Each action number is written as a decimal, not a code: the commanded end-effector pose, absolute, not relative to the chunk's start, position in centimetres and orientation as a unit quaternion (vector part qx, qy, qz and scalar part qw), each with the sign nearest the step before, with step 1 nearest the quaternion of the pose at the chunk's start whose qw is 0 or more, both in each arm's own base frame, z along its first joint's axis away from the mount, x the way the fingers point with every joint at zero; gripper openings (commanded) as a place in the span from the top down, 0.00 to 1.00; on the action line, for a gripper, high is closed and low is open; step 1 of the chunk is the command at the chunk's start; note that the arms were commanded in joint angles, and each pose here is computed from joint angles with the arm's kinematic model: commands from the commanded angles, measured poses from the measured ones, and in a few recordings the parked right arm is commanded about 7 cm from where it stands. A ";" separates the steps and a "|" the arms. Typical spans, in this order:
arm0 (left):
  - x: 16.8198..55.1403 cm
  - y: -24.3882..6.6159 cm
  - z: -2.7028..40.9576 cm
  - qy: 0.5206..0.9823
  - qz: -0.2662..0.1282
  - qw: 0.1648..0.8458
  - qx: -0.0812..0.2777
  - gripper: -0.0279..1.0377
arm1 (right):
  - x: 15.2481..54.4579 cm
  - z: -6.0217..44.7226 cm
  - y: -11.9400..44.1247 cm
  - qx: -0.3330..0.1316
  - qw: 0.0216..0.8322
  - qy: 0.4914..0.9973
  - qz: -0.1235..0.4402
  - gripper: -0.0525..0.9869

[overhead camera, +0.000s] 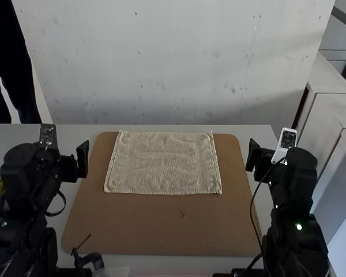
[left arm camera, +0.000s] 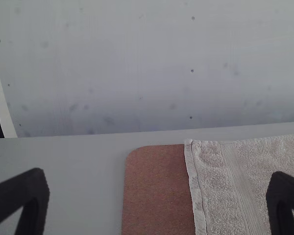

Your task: Fold the towel.

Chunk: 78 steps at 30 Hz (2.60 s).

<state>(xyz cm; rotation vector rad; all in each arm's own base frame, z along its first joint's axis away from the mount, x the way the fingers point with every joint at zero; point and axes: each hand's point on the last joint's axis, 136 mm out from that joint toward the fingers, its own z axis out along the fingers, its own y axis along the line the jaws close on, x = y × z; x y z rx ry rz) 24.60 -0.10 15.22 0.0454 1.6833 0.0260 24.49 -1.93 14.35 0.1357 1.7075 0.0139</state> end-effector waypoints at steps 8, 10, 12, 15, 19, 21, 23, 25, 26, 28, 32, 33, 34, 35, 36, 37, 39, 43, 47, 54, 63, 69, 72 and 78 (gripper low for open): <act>24.6 -0.9 14.5 0.744 0.014 0.665 0.058 0.04 | 24.2 12.2 -1.0 0.047 0.627 0.777 0.018 0.01; 24.6 -0.9 14.5 0.745 0.014 0.665 0.058 0.04 | 24.2 12.2 -1.0 0.048 0.627 0.777 0.018 0.01; 24.6 -0.9 14.5 0.744 0.014 0.665 0.058 0.04 | 24.2 12.2 -1.0 0.048 0.627 0.777 0.018 0.01; 24.6 -0.9 14.5 0.745 0.014 0.665 0.057 0.04 | 24.2 12.2 -1.0 0.048 0.627 0.777 0.018 0.01; 24.6 -0.9 14.5 0.745 0.014 0.665 0.056 0.04 | 24.2 12.2 -1.0 0.048 0.627 0.777 0.018 0.01; 24.6 -0.9 14.5 0.745 0.014 0.665 0.056 0.04 | 24.2 12.2 -1.0 0.048 0.627 0.777 0.018 0.01; 24.6 -0.9 14.5 0.744 0.014 0.665 0.056 0.04 | 24.2 12.2 -1.0 0.048 0.627 0.777 0.018 0.01; 24.6 -0.9 14.5 0.744 0.014 0.665 0.056 0.04 | 24.2 12.1 -0.8 0.047 0.627 0.777 0.024 0.01; 24.6 -0.9 14.5 0.744 0.014 0.665 0.057 0.04 | 24.2 12.2 -0.5 0.040 0.628 0.777 0.031 0.01; 24.6 -1.1 14.4 0.744 0.016 0.665 0.065 0.04 | 24.2 12.4 -0.4 0.037 0.632 0.773 0.033 0.01; 24.6 -1.0 15.2 0.734 0.015 0.677 0.062 0.04 | 24.4 13.3 -0.5 0.034 0.646 0.762 0.027 0.01; 24.6 -1.0 15.4 0.731 0.015 0.680 0.061 0.04 | 24.4 13.3 -0.5 0.034 0.646 0.762 0.026 0.01; 24.6 -1.0 15.5 0.728 0.016 0.682 0.062 0.04 | 24.4 13.3 -0.5 0.034 0.646 0.762 0.026 0.01; 24.6 -1.1 15.5 0.728 0.016 0.682 0.062 0.04 | 24.4 13.2 -0.6 0.035 0.646 0.762 0.025 0.01; 24.6 -1.1 15.5 0.728 0.015 0.682 0.062 0.04 | 24.4 13.5 -0.6 0.038 0.649 0.760 0.027 0.01; 24.6 -1.1 15.6 0.727 0.016 0.683 0.061 0.05 | 24.5 14.1 -0.7 0.045 0.659 0.750 0.031 0.02; 24.7 -1.0 16.9 0.710 0.013 0.702 0.055 0.09 | 24.6 16.0 -0.9 0.055 0.688 0.723 0.034 0.02; 24.5 -0.9 20.3 0.660 0.018 0.749 0.050 0.13 | 24.3 21.2 -1.2 0.051 0.755 0.653 0.027 0.02; 23.8 -0.5 24.5 0.627 0.029 0.778 0.040 0.13 | 24.4 25.2 -1.2 0.059 0.755 0.653 0.034 0.02; 28.1 -0.4 29.1 0.683 0.025 0.729 0.037 0.12 | 28.0 29.4 -1.0 0.061 0.720 0.689 0.047 0.02; 36.3 -0.5 24.2 0.769 0.004 0.638 0.053 0.08 | 36.8 25.7 -1.3 0.066 0.614 0.785 0.058 0.02; 38.6 -0.7 19.2 0.813 -0.023 0.578 0.060 0.08 | 40.4 20.4 -1.0 0.072 0.560 0.822 0.076 0.02; 39.4 0.2 17.2 0.825 -0.030 0.563 0.043 0.08 | 41.8 18.0 -1.0 0.074 0.539 0.836 0.079 0.02; 40.1 0.6 14.6 0.838 -0.040 0.543 0.035 0.08 | 45.5 13.0 1.1 0.057 0.495 0.861 0.106 0.02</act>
